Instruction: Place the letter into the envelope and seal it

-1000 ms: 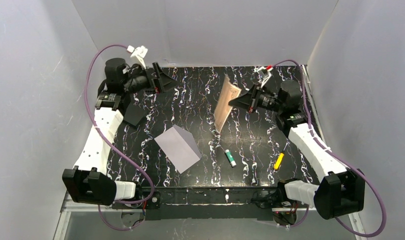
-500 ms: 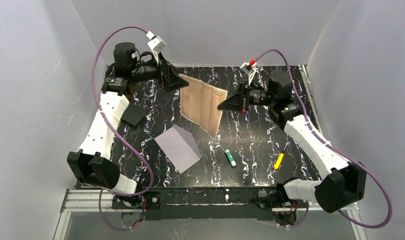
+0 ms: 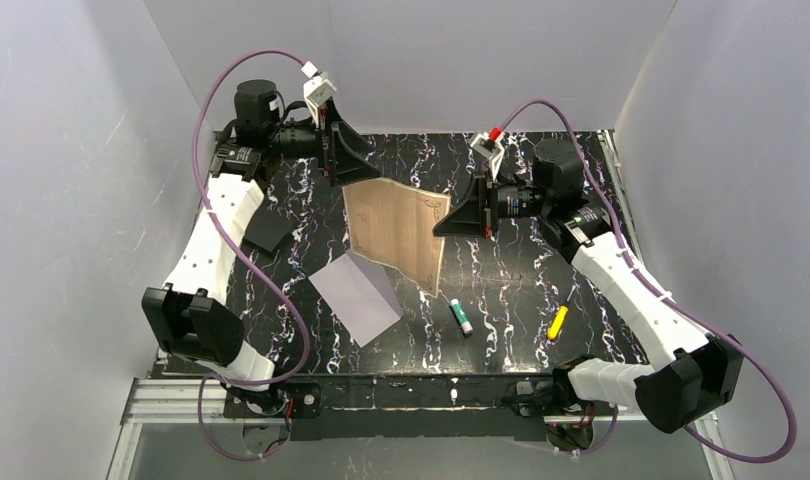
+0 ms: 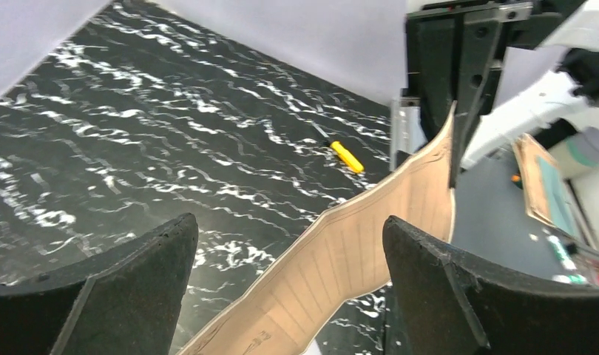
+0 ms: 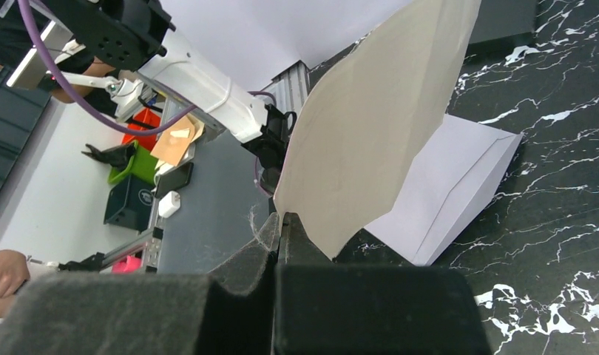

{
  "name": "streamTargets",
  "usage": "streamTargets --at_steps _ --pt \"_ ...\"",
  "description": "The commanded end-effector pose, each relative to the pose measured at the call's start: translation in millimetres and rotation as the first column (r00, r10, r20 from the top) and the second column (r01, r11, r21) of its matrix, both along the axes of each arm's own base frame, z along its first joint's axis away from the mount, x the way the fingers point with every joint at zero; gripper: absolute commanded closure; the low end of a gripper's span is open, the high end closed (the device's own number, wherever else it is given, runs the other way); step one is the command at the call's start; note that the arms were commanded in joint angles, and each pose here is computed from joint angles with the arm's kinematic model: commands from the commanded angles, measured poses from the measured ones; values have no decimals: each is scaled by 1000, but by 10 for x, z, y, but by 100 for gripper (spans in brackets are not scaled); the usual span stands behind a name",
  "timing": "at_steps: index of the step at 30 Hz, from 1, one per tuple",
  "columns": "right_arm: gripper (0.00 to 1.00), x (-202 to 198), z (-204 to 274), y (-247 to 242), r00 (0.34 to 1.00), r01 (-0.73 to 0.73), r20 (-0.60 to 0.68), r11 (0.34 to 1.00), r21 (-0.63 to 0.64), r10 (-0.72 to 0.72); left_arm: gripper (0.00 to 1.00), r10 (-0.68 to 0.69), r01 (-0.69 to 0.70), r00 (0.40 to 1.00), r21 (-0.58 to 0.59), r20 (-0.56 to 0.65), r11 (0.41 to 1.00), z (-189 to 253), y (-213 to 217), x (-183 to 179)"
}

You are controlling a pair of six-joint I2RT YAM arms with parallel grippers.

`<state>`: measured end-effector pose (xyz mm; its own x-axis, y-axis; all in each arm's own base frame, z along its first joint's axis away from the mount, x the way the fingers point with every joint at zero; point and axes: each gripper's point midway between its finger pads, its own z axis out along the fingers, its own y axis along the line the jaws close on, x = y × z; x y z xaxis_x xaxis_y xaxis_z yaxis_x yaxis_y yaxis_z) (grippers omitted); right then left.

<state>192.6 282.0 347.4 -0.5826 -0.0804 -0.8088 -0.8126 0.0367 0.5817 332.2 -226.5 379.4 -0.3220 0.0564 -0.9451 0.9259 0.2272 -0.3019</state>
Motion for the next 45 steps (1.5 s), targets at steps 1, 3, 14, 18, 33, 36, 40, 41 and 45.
streamTargets --at_steps 1,3,14,18,33,36,40,41,45 --pt "99 -165 289 5 995 -46 92 998 40 43 8 -209 204 975 -76 -69 976 98 -45 -373" --pt "99 -207 297 34 994 -56 96 998 41 52 8 -225 220 972 -74 -68 973 70 -38 -425" --pt "99 -363 297 75 988 -116 101 993 26 113 31 -209 205 970 -45 -126 978 -125 7 -543" --pt "99 -354 340 84 986 -117 119 993 33 112 24 -230 227 969 -42 -87 973 -108 47 -712" --pt "99 -440 291 71 970 -209 133 978 18 205 71 -180 184 980 42 -88 982 -162 144 -823" --pt "99 -400 267 79 971 -195 143 981 4 193 85 -179 183 981 57 -71 981 -151 158 -834" --pt "99 -302 226 98 978 -154 138 988 -31 156 100 -179 183 982 60 -66 981 -149 164 -854" --pt "99 -250 222 107 981 -128 140 991 -42 132 100 -175 179 982 64 -65 982 -149 168 -857" --pt "99 -36 247 152 988 -29 150 997 -69 39 100 -145 149 988 96 -46 984 -153 195 -837"
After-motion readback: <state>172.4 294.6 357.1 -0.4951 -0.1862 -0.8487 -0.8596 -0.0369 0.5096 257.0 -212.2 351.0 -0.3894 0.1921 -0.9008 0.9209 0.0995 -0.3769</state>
